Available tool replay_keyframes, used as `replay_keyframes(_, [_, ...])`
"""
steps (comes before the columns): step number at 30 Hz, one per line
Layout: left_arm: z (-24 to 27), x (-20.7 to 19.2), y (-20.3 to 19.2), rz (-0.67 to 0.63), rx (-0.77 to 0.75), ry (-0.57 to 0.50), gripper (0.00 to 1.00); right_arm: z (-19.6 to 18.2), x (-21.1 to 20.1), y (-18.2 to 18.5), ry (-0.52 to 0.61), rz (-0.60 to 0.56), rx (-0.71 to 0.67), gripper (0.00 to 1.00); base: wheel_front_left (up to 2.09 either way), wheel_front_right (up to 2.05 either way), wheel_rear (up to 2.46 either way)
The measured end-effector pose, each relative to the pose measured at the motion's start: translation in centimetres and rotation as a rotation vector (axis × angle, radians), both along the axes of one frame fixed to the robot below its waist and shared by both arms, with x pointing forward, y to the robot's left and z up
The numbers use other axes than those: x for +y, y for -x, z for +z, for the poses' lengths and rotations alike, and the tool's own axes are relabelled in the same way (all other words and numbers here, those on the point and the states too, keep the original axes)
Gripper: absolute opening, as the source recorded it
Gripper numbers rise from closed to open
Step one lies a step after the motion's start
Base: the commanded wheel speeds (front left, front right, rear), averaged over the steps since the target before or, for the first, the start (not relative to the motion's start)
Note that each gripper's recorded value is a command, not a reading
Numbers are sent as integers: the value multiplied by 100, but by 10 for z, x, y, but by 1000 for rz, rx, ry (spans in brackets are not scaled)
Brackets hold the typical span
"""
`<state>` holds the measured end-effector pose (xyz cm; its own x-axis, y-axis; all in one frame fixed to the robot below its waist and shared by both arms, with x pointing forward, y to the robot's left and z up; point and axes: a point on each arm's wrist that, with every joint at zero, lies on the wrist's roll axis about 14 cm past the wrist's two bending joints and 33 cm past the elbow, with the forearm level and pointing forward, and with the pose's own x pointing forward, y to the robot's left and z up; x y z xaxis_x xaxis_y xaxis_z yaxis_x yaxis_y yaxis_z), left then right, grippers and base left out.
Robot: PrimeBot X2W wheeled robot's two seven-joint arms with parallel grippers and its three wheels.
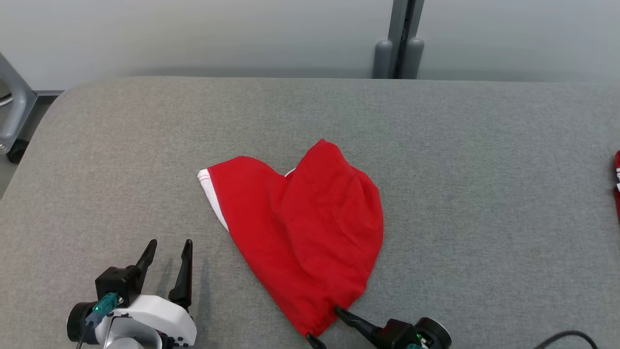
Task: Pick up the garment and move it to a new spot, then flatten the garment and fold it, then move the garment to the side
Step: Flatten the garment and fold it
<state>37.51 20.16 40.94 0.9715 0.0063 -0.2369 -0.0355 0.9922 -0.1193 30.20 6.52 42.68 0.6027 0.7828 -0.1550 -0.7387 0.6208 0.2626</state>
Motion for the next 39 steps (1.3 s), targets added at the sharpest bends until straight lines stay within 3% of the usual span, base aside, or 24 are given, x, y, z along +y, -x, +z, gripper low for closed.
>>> replay_keyframes(9, [-2, 11, 5, 31, 4, 1, 100, -30, 3, -13, 152, 82, -18, 100, 0, 0, 0])
replay_keyframes(10, [-2, 11, 5, 35, 5, 2, 100, -34, 4, -13, 164, 90, -15, 66, 0, 0, 0])
replay_keyframes(12, [-3, 13, 6, 40, 9, 4, 100, -37, 6, -15, 175, 102, -11, 29, 0, 0, 0])
replay_keyframes(13, [-4, 14, 6, 44, 11, 5, 100, -38, 7, -16, 178, 108, -11, 0, 0, 0, 0])
replay_keyframes(19, [-3, 18, 8, 61, 7, 9, 100, -19, 11, -30, 105, 64, -20, 0, 0, 0, 0])
replay_keyframes(21, [-7, 15, 14, 55, 19, 11, 100, 15, -7, -63, -13, -88, -48, 0, 0, 0, 0])
replay_keyframes(23, [-7, 9, 13, 39, 18, 16, 100, 30, -37, -84, -65, -211, -60, 0, 0, 0, 0])
replay_keyframes(26, [-8, 1, 13, 17, 22, 21, 100, 35, -70, -99, -79, -305, -66, 0, 0, 0, 0])
replay_keyframes(39, [-15, -22, 13, -55, 43, 30, 100, 18, -149, -117, 92, -381, -45, 0, 0, 0, 0])
